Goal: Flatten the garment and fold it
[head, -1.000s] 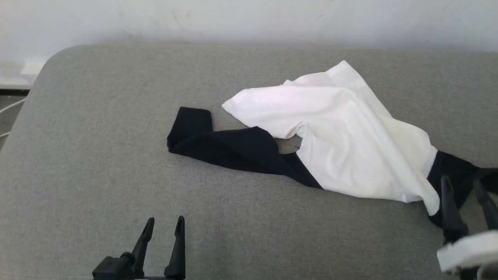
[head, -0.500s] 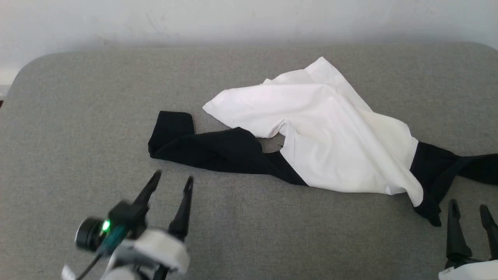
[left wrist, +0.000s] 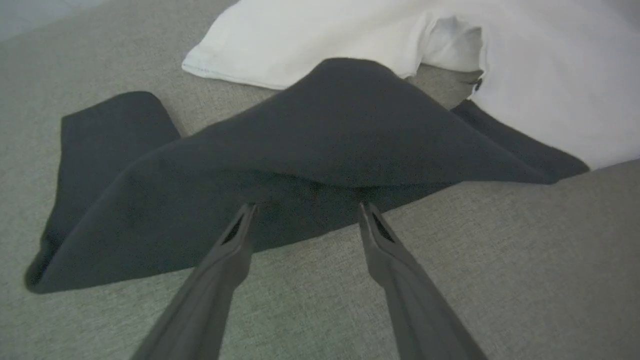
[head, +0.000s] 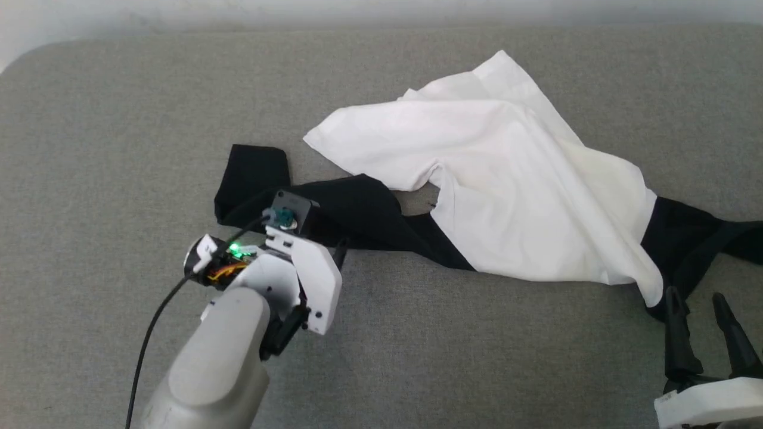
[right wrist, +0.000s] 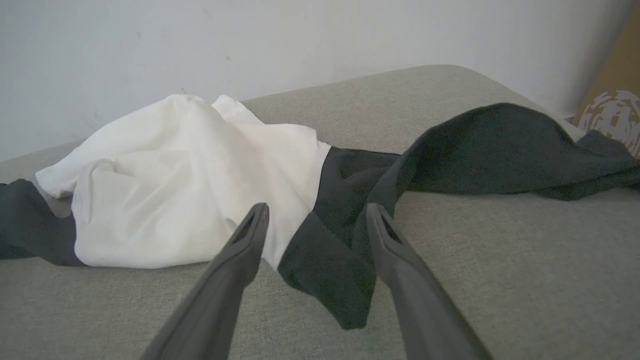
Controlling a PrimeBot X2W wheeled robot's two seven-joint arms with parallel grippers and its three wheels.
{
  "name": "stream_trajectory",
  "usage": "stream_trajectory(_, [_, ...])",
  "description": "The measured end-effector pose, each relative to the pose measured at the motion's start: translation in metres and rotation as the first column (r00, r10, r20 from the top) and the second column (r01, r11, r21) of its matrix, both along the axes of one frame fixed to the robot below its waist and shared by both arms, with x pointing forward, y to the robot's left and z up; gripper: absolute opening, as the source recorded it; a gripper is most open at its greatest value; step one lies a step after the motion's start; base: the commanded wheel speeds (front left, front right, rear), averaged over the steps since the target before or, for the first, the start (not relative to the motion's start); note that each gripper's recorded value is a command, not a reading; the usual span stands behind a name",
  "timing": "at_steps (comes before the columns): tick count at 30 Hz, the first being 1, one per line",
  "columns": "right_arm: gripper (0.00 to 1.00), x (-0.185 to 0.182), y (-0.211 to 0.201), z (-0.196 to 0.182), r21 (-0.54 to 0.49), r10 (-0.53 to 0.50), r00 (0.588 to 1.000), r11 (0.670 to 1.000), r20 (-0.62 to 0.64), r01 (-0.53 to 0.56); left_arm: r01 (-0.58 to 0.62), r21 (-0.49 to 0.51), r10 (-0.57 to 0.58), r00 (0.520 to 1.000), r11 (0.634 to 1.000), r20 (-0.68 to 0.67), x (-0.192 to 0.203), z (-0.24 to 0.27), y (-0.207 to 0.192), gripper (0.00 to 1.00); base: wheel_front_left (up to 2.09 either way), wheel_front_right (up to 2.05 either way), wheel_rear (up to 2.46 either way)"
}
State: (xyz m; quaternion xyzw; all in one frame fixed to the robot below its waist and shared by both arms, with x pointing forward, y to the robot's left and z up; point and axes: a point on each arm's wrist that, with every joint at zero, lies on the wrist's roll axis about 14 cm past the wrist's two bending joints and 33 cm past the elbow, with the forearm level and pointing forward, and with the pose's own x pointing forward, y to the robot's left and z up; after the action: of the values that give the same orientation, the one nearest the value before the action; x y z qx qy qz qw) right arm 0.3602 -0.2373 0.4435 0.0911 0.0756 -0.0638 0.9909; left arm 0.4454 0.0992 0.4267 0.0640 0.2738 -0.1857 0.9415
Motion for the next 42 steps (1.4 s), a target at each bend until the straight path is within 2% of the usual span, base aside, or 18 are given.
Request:
stream_trajectory(5, [1.0, 0.001, -0.003, -0.006, -0.007, -0.009, 1.0, 1.0, -0.024, 0.009, -0.039, 0.058, 0.046, 0.991, 0.998, -0.127, 0.01, -0.028, 0.009, 1.0, 0.0, 0.0, 0.0])
stream_trajectory(13, [1.0, -0.003, -0.008, -0.011, -0.009, -0.027, 0.999, 1.0, -0.045, 0.026, -0.045, 0.053, 0.055, 0.98, 0.998, -0.193, 0.027, -0.043, 0.001, 1.0, 0.0, 0.0, 0.0])
stream_trajectory(14, [1.0, -0.004, -0.01, -0.011, -0.011, -0.034, 0.998, 0.999, -0.047, 0.034, -0.039, 0.051, 0.048, 0.978, 0.998, -0.205, 0.028, -0.045, 0.0, 0.73, 0.0, 0.0, 0.0])
stream_trajectory(15, [1.0, -0.005, -0.013, -0.012, -0.012, -0.041, 0.998, 0.999, -0.05, 0.041, -0.04, 0.046, 0.049, 0.975, 0.998, -0.218, 0.029, -0.047, -0.002, 0.22, 0.0, 0.0, 0.0])
stream_trajectory(16, [1.0, -0.006, -0.015, -0.012, -0.014, -0.047, 0.997, 0.999, -0.053, 0.047, -0.045, 0.038, 0.052, 0.971, 0.998, -0.234, 0.029, -0.05, -0.003, 0.0, 0.0, 0.0, 0.0])
stream_trajectory(19, [1.0, -0.009, -0.02, -0.014, -0.019, -0.063, 0.996, 0.998, -0.062, 0.062, -0.045, 0.008, 0.045, 0.959, 0.999, -0.278, 0.03, -0.051, -0.006, 0.0, 0.0, 0.0, 0.0])
stream_trajectory(24, [1.0, -0.009, -0.021, -0.014, -0.018, -0.065, 0.996, 0.998, -0.061, 0.064, -0.066, -0.043, 0.052, 0.961, 0.997, -0.271, 0.029, -0.044, -0.006, 0.0, 0.0, 0.0, 0.0])
stream_trajectory(28, [1.0, -0.007, -0.012, -0.01, -0.006, -0.039, 0.998, 0.999, -0.05, 0.039, -0.104, -0.13, 0.07, 0.968, 0.986, -0.242, 0.016, -0.036, -0.007, 0.0, 0.0, 0.0, 0.0])
stream_trajectory(32, [1.0, -0.011, -0.006, -0.007, 0.001, -0.018, 0.999, 1.0, -0.045, 0.018, -0.157, -0.235, 0.1, 0.966, 0.959, -0.237, -0.007, -0.026, 0.003, 0.0, 0.0, 0.0, 0.0])
stream_trajectory(34, [1.0, -0.013, -0.003, -0.005, 0.005, -0.006, 0.999, 1.0, -0.045, 0.006, -0.187, -0.269, 0.127, 0.966, 0.945, -0.227, -0.018, -0.017, 0.02, 0.0, 0.0, 0.0, 0.0])
stream_trajectory(37, [1.0, -0.014, 0.003, -0.001, 0.011, 0.012, 0.999, 1.0, -0.037, -0.012, -0.26, -0.257, 0.209, 0.955, 0.931, -0.209, -0.036, -0.005, 0.068, 0.0, 0.0, 0.0, 0.0])
stream_trajectory(39, [1.0, -0.015, 0.006, 0.0, 0.013, 0.019, 0.999, 1.0, -0.031, -0.019, -0.325, -0.222, 0.28, 0.936, 0.919, -0.213, -0.054, 0.001, 0.102, 0.0, 0.0, 0.0, 0.0])
stream_trajectory(42, [1.0, -0.018, 0.006, 0.0, 0.015, 0.021, 0.999, 1.0, -0.032, -0.021, -0.429, -0.205, 0.38, 0.893, 0.88, -0.241, -0.082, 0.006, 0.14, 0.0, 0.0, 0.0, 0.0])
